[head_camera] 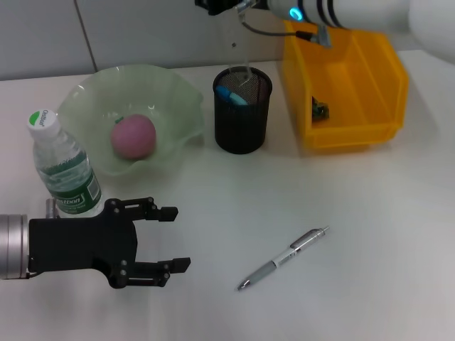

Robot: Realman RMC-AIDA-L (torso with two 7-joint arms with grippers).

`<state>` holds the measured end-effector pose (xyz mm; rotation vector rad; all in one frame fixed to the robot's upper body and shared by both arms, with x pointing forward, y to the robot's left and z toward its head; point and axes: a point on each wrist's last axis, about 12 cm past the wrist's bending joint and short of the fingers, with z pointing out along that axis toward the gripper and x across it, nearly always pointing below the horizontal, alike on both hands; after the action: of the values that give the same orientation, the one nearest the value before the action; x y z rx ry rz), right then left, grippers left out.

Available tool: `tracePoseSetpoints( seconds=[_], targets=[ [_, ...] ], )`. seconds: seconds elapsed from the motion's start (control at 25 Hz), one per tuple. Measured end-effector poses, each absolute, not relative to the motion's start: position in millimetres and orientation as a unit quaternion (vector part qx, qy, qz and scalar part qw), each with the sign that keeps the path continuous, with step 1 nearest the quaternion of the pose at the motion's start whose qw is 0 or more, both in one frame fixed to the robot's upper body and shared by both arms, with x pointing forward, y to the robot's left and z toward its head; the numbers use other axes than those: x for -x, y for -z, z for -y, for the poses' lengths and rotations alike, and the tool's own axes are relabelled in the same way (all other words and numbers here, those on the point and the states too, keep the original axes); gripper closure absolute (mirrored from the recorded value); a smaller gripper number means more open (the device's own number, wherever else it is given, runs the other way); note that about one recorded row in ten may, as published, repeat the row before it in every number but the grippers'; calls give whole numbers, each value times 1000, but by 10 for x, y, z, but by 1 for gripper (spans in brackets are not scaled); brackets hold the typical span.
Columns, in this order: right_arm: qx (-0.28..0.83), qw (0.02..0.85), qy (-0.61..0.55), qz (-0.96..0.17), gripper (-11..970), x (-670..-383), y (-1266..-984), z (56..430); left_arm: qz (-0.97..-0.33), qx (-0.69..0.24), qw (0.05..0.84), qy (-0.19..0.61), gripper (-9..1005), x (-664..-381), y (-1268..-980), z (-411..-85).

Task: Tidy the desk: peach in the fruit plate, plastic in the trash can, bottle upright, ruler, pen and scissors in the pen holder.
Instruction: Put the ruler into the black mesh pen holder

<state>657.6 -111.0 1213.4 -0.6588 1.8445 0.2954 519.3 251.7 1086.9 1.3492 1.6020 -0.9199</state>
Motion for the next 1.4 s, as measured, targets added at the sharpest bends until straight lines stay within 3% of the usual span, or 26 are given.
tracePoseSetpoints(
  seconds=[0.68, 1.4],
  targets=[
    [244, 540, -128, -795, 579, -6608, -11731, 1182, -633, -542, 416, 365, 210, -5212, -10881, -2502],
    [244, 535, -127, -799, 578, -6592, -11680, 1201, -633, -542, 416, 364, 210, -5214, -10884, -2506]
  ],
)
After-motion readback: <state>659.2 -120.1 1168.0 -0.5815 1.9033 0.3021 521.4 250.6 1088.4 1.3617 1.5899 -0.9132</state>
